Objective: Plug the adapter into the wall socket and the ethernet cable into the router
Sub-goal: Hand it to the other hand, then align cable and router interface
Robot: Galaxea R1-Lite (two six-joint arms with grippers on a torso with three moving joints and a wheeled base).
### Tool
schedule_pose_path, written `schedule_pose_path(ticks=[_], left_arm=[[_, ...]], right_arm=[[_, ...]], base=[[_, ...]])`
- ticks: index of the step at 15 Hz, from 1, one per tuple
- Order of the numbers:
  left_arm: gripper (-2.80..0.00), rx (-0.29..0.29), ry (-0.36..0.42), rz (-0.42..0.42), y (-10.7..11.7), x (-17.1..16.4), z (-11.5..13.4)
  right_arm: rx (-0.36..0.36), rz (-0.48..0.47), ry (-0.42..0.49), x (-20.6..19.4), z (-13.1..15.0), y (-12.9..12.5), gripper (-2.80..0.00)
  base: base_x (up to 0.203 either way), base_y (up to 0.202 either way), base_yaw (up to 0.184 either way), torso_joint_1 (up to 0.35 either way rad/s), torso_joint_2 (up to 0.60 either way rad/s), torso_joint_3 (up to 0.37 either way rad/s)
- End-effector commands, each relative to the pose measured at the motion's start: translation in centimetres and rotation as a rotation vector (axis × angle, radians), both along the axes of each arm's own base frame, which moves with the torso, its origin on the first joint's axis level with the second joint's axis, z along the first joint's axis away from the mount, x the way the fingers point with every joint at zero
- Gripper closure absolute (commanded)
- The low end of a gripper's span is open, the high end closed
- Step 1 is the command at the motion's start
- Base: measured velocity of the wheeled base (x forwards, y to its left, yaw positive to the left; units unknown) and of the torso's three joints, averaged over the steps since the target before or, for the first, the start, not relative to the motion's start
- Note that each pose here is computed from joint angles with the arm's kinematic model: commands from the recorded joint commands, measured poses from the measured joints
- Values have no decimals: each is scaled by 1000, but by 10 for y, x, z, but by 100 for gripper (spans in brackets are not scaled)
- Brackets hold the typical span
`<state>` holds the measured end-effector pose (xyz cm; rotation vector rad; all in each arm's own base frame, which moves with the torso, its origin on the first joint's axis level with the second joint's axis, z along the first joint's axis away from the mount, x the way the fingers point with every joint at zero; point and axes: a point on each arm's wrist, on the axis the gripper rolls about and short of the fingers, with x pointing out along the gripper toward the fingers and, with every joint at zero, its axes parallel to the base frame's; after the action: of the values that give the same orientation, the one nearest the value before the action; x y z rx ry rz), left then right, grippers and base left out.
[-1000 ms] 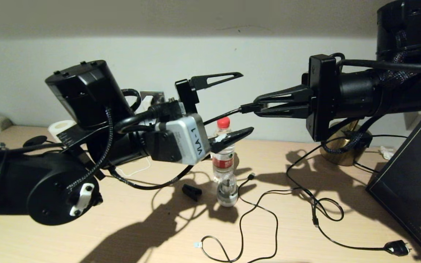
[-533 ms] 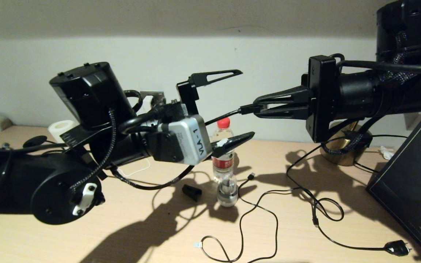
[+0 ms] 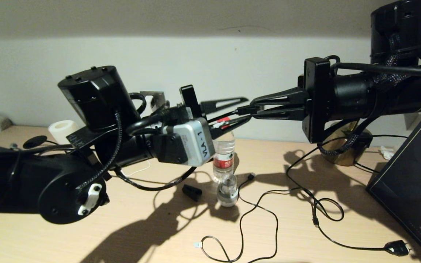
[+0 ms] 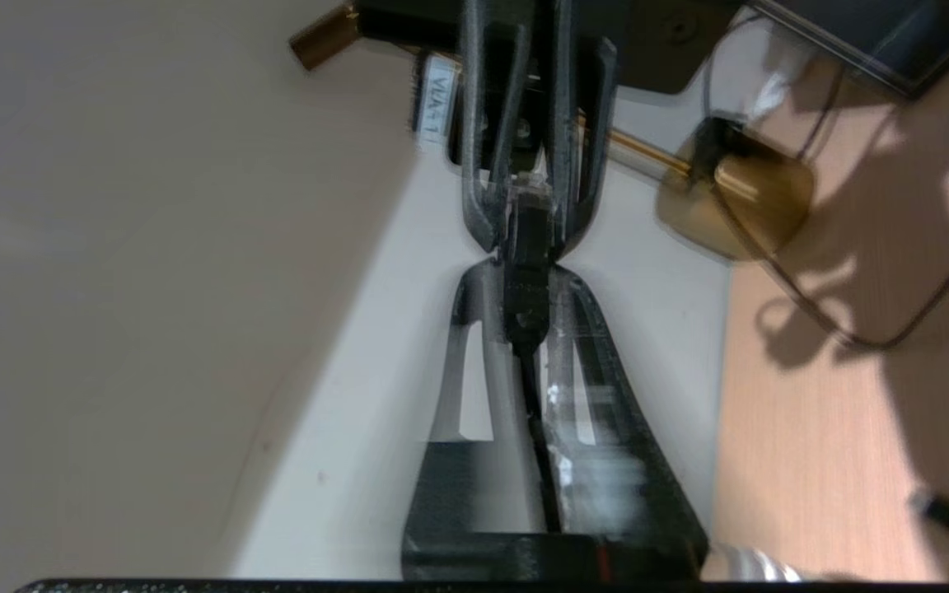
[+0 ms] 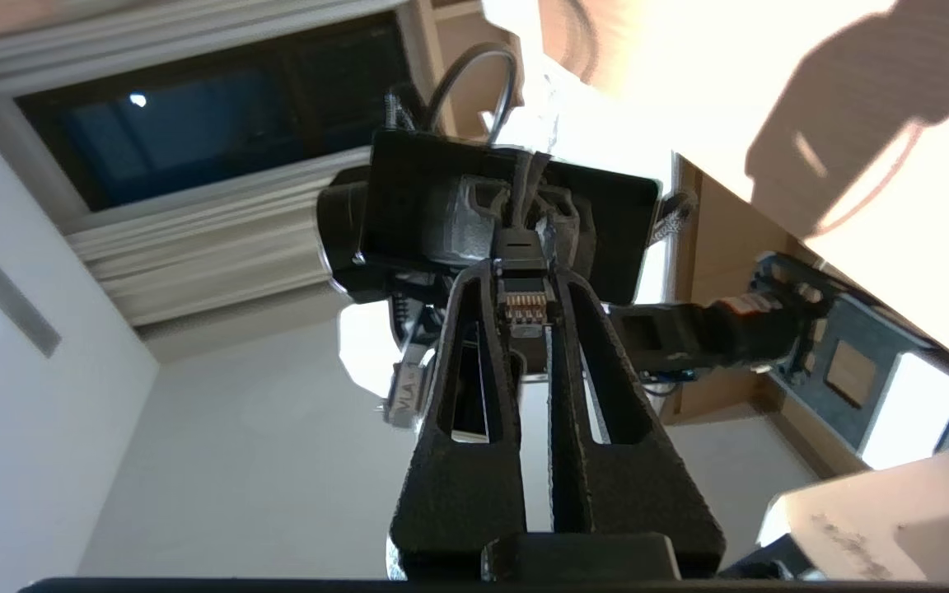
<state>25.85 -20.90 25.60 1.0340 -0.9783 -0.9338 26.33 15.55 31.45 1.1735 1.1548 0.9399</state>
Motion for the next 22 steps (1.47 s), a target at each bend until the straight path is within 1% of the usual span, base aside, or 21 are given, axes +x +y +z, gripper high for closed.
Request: schedule_pose_path(ticks=[1,8,9,11,13,14,15,16,17,18,19,20,21,22], left_arm=[[0,-2,-9,0,-1,1,-1],[0,-7,-7,-2,-2,0,-1],[0,-7,-7,-3,-2,0,-1],[0,-7,-2,-3,-2,0,-1],[0,-11,26,-5,3,-3,-2],[0,-19,33,-5,6,-7,1],[0,-26,47,-6,13,-13,3],[0,-37,90,-7,21,-20,4],[0,-60,170,-9,29,-26,3],[0,-91,286,-12,38,-29,0],[0,-131,404,0,47,-33,-4],[0,-188,509,32,55,-38,-5],[0,-258,616,68,61,-41,-6],[0,-338,720,95,66,-45,-6]], right_arm=[[0,5,14,1,-2,1,0],[-5,4,9,1,-3,1,0],[-5,4,7,1,-3,1,-280],[-7,1,9,1,-4,1,-280],[-5,-7,3,1,-2,-2,-280],[1,-23,-17,-3,3,-6,-280],[9,-57,-54,-7,12,-16,-280],[19,-81,-109,-15,23,-24,-280],[22,-102,-180,-25,34,-31,-280],[14,-127,-270,-37,43,-38,-280],[-19,-154,-379,-49,48,-45,-280],[-90,-188,-478,-59,46,-50,0],[-204,-247,-564,-65,40,-53,0],[-346,-333,-624,-70,31,-55,0]], base=[[0,0,0,0,0,0],[0,0,0,0,0,0],[0,0,0,0,0,0],[0,0,0,0,0,0],[0,0,0,0,0,0],[0,0,0,0,0,0],[0,0,0,0,0,0],[0,0,0,0,0,0],[0,0,0,0,0,0],[0,0,0,0,0,0],[0,0,0,0,0,0],[0,0,0,0,0,0],[0,0,0,0,0,0],[0,0,0,0,0,0]])
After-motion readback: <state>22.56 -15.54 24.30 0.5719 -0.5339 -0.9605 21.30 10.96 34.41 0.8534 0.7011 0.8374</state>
